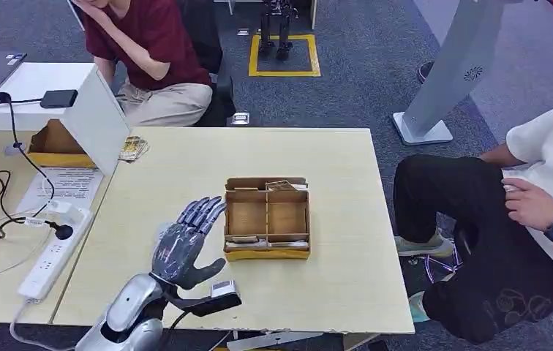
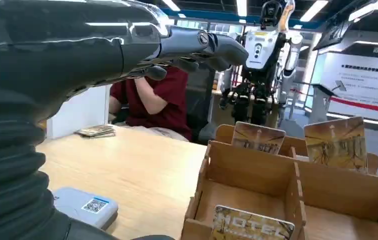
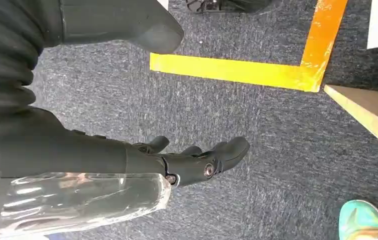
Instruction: Pass the card to the sensor for recognition and then transmit it.
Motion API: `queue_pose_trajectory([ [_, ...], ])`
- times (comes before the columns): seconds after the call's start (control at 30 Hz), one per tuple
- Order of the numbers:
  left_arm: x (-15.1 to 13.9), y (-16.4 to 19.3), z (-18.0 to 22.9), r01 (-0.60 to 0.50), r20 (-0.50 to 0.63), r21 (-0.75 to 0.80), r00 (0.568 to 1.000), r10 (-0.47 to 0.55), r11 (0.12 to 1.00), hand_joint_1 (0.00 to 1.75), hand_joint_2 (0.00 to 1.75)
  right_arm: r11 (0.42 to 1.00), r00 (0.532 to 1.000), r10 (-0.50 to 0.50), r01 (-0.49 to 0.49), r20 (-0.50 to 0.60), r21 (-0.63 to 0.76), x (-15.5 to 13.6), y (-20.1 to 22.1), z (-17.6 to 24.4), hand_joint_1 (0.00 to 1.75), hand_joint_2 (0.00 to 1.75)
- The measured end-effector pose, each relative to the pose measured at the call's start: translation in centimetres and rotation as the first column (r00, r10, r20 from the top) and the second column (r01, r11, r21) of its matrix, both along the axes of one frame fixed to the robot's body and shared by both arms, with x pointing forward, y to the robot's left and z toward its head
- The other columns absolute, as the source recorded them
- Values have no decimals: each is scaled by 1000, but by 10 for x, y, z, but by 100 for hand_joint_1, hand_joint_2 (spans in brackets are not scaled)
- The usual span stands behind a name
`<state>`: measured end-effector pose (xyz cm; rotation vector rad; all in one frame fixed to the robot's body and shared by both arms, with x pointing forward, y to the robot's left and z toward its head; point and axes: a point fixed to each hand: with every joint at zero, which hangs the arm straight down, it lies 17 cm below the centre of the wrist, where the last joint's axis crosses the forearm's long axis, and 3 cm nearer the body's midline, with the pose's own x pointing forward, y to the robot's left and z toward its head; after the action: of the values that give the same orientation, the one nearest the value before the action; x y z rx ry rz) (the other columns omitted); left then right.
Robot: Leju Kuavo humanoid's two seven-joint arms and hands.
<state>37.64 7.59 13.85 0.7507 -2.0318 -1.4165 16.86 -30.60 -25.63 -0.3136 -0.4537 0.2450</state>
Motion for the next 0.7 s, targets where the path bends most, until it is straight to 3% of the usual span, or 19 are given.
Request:
queue_pose_trajectory([
  [0.7,9,-21,-18,-6,-64,-12,998,5,1000,0,175,1000,1000,7,-7,-3,6,4,7,1,0,175],
])
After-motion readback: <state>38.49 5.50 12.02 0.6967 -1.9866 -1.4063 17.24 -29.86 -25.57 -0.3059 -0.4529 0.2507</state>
